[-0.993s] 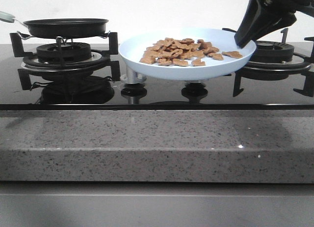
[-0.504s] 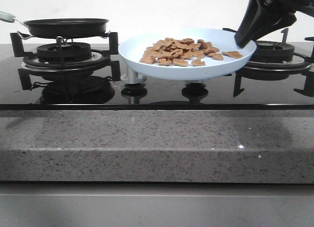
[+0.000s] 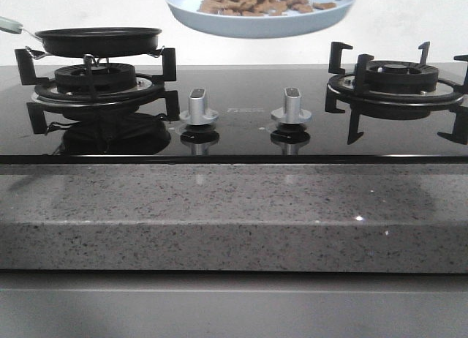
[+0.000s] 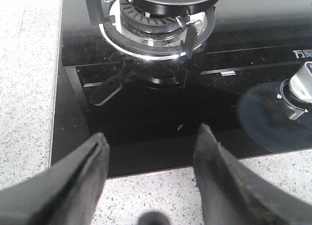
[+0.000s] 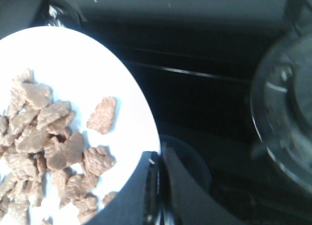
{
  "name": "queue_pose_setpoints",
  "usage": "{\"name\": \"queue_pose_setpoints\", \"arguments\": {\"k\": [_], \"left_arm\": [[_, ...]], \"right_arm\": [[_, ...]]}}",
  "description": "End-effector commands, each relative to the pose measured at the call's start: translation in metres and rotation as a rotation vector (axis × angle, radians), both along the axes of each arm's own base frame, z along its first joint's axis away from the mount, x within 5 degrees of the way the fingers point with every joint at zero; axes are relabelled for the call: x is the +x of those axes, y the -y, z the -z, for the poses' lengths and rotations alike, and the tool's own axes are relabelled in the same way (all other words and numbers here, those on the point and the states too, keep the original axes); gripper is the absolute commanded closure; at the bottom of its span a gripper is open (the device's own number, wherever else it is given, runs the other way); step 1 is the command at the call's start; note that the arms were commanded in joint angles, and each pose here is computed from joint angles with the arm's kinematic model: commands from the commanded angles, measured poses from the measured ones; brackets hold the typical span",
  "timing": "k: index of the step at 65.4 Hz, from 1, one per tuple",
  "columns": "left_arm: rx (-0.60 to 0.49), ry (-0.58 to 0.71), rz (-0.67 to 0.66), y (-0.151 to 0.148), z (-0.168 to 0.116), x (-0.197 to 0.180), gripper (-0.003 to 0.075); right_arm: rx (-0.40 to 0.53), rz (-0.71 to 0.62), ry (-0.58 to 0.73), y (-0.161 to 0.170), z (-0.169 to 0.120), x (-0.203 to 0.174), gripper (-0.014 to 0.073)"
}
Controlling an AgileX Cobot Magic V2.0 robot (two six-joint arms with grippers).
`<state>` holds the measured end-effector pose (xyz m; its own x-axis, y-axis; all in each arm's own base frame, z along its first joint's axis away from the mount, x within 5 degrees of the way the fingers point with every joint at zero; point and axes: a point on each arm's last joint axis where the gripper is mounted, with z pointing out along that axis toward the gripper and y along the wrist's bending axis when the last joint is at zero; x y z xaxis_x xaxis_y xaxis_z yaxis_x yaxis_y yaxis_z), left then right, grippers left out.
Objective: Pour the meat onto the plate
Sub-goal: 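Carry the meat-filled plate with the right gripper toward the stove center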
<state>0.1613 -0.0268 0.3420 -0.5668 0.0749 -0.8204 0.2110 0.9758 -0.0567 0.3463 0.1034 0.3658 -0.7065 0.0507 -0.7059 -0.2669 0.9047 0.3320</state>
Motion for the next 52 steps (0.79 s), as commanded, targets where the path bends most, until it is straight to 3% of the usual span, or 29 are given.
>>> {"name": "queue_pose_setpoints", "arguments": {"k": [1,14,31,52], "left_arm": [[-0.029,0.098,-0.011,0.001,-0.015,0.002,0.0336],[-0.029,0.098,-0.011,0.001,-0.015,0.002,0.0336],[-0.029,0.098,-0.011,0.001,-0.015,0.002,0.0336],[-0.029,0.098,-0.011,0.001,-0.015,0.002,0.0336]], "right_arm": [[0.039,0.006,0.101,-0.001,-0.029,0.008,0.0663],[0.055,-0.005,0.094,-0.01,-0.025,0.043,0.0663],[0.047,-0.004,0.069,-0.019,0.001,0.084,0.0663],[-0.042,-0.004,0.041,-0.02,0.031,0.109,0.0663]]}}
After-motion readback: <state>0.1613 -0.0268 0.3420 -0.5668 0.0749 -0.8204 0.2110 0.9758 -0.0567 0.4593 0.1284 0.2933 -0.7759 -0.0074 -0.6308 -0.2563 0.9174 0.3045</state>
